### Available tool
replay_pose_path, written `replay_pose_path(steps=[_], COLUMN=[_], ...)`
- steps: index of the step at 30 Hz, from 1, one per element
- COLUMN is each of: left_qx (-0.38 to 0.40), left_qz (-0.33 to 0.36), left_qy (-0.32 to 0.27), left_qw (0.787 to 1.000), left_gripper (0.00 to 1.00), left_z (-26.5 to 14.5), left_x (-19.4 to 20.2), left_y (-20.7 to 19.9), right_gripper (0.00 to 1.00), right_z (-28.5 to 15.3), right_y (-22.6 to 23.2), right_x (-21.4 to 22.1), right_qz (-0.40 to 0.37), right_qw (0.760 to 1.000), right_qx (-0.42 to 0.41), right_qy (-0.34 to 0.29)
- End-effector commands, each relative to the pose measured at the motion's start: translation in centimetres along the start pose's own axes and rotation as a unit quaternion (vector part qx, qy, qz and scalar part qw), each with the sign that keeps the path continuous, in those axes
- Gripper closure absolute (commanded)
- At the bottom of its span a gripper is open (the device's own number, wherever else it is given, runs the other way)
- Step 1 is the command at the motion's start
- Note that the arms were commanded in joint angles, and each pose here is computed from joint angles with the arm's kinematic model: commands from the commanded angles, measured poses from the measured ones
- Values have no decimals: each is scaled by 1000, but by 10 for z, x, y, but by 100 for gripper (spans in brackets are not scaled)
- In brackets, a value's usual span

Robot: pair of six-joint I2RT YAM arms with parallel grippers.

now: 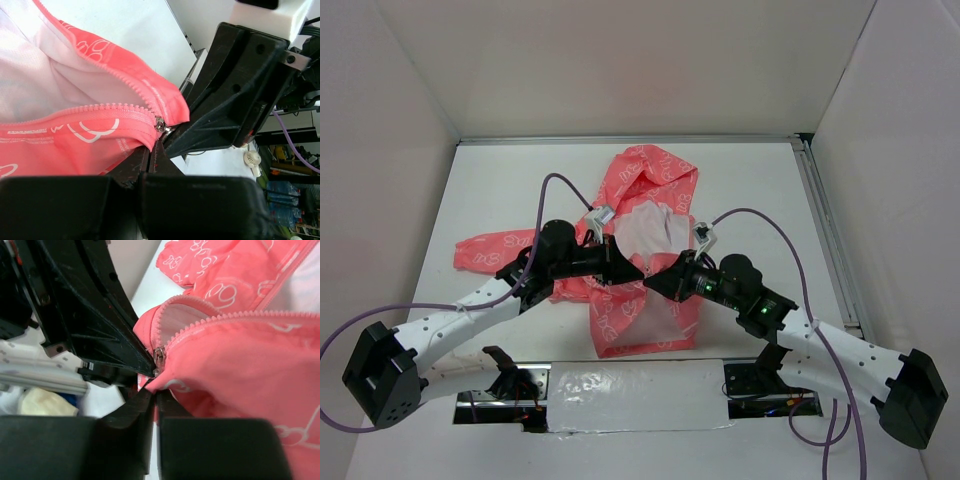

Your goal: Zip up the jacket

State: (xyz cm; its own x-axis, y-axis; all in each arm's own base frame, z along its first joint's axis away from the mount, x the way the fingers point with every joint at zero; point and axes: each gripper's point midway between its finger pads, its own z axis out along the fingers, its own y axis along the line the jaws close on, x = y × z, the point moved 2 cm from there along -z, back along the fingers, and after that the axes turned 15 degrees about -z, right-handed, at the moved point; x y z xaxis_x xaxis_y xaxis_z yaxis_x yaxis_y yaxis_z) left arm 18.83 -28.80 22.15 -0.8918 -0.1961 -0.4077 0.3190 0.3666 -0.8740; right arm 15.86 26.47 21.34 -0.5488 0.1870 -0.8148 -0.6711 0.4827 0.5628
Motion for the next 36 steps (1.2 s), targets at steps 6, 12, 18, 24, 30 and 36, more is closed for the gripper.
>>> replay_pose_path(steps=[6,12,18,24,30,36], left_qx=[15,-10,-13,-5,38,16], left_qz=[7,20,57,92,134,113], left_qy=[-9,-22,-12,9,32,59], left_qw=[1000,1000,998,996,990,992], left_gripper=[100,100,100,100,100,100], left_z=[3,3,2,-2,-9,-7], left_x=[-6,-10,-9,3,14,24], left_y=[-5,4,4,10,1,15], right_gripper=[100,100,100,100,100,100], right_z=[-1,-5,-7,-22,-21,-7], right_y=[22,8,15,6,-1,45], right_x=[-26,-23,-16,-30,-16,-46], right_qz=[-2,0,5,-62,-118,-76], right_qw=[1000,997,992,976,964,987], right_qx=[-15,76,86,157,160,68], right_qy=[-23,22,95,140,178,128])
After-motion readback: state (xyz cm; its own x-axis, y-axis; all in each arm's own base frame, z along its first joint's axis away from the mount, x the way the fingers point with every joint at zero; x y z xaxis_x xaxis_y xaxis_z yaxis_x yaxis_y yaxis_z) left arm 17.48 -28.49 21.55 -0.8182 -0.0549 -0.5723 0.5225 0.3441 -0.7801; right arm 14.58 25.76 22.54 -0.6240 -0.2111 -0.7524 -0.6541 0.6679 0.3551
